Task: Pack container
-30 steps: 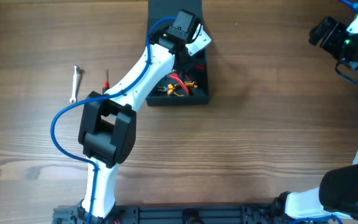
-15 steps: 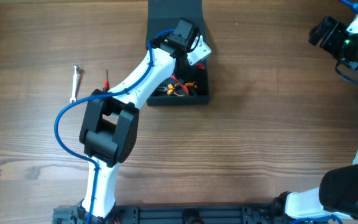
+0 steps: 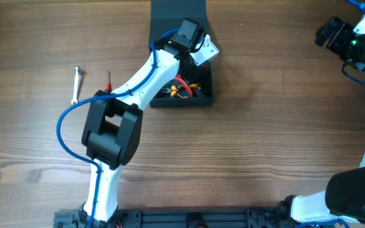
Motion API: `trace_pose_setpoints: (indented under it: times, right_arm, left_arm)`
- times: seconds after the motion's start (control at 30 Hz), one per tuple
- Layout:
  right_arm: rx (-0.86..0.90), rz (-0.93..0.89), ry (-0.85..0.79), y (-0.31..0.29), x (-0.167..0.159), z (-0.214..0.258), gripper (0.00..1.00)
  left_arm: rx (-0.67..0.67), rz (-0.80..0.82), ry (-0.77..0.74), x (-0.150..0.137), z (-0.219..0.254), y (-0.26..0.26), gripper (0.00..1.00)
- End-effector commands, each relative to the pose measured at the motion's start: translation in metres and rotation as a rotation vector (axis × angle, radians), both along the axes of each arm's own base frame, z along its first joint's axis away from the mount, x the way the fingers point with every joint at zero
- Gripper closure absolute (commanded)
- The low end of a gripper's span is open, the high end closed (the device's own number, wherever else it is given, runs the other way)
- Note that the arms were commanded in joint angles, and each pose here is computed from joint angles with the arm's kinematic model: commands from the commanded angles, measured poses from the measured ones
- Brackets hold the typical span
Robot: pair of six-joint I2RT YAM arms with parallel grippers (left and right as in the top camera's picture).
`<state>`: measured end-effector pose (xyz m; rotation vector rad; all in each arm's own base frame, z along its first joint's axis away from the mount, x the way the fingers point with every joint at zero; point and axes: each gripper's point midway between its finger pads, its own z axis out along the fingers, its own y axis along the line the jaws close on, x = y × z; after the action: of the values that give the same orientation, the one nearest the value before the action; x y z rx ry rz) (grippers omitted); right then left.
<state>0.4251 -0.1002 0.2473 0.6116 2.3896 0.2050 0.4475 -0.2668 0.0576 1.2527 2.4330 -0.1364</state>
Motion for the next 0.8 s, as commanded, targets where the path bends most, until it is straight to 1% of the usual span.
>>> trace_pose_setpoints:
  times: [0.0,0.03,0.1,0.2,0.27,0.3,0.37,0.4,0.43,0.47,0.5,0.53,0.63,0.77]
  right_arm:
    - [0.016,0.0,0.008,0.002,0.002,-0.005,0.0]
    - [0.016,0.0,0.008,0.002,0.002,-0.005,0.0]
    - [0.016,0.0,0.008,0.002,0.002,-0.005,0.0]
    - [0.016,0.0,0.008,0.002,0.002,-0.005,0.0]
    - [0.016,0.0,0.008,0.002,0.002,-0.005,0.0]
    - [0.016,0.0,0.008,0.002,0.002,-0.005,0.0]
    - [0.016,0.0,0.008,0.002,0.002,-0.005,0.0]
    - [0.016,0.0,0.008,0.002,0.002,-0.005,0.0]
    - [0.016,0.0,0.008,0.002,0.002,-0.005,0.0]
    - [0.016,0.0,0.008,0.002,0.002,-0.005,0.0]
    - [0.016,0.0,0.008,0.002,0.002,-0.005,0.0]
    - [0.016,0.0,0.008,0.002,0.002,-0.005,0.0]
    - [0.016,0.0,0.008,0.002,0.002,-0.005,0.0]
    - [0.016,0.0,0.008,0.002,0.002,-0.005,0.0]
  left_arm:
    - [-0.042,0.077,0.043,-0.003,-0.005,-0.005,0.0]
    - [-0.057,0.104,0.038,-0.001,0.002,-0.004,0.0]
    - [-0.063,0.138,-0.045,0.007,0.038,0.005,0.0]
    - [-0.048,0.18,-0.134,0.011,0.078,0.02,0.0]
    - [-0.055,0.268,-0.204,0.01,0.119,0.039,0.0]
    - [-0.06,0.297,-0.226,0.007,0.136,0.048,0.0]
    - [-0.076,0.388,-0.266,-0.007,0.178,0.079,0.0]
    - [-0.081,0.44,-0.27,-0.014,0.192,0.094,0.0]
    - [-0.088,0.537,-0.254,-0.028,0.207,0.124,0.02]
    - [-0.088,0.596,-0.234,-0.036,0.212,0.142,0.05]
    - [-0.073,0.691,-0.187,-0.048,0.211,0.171,0.1]
    - [-0.047,0.788,-0.125,-0.059,0.203,0.199,0.11]
    - [0.03,1.016,0.062,-0.085,0.168,0.261,0.08]
    - [0.1,1.161,0.248,-0.114,0.118,0.308,0.05]
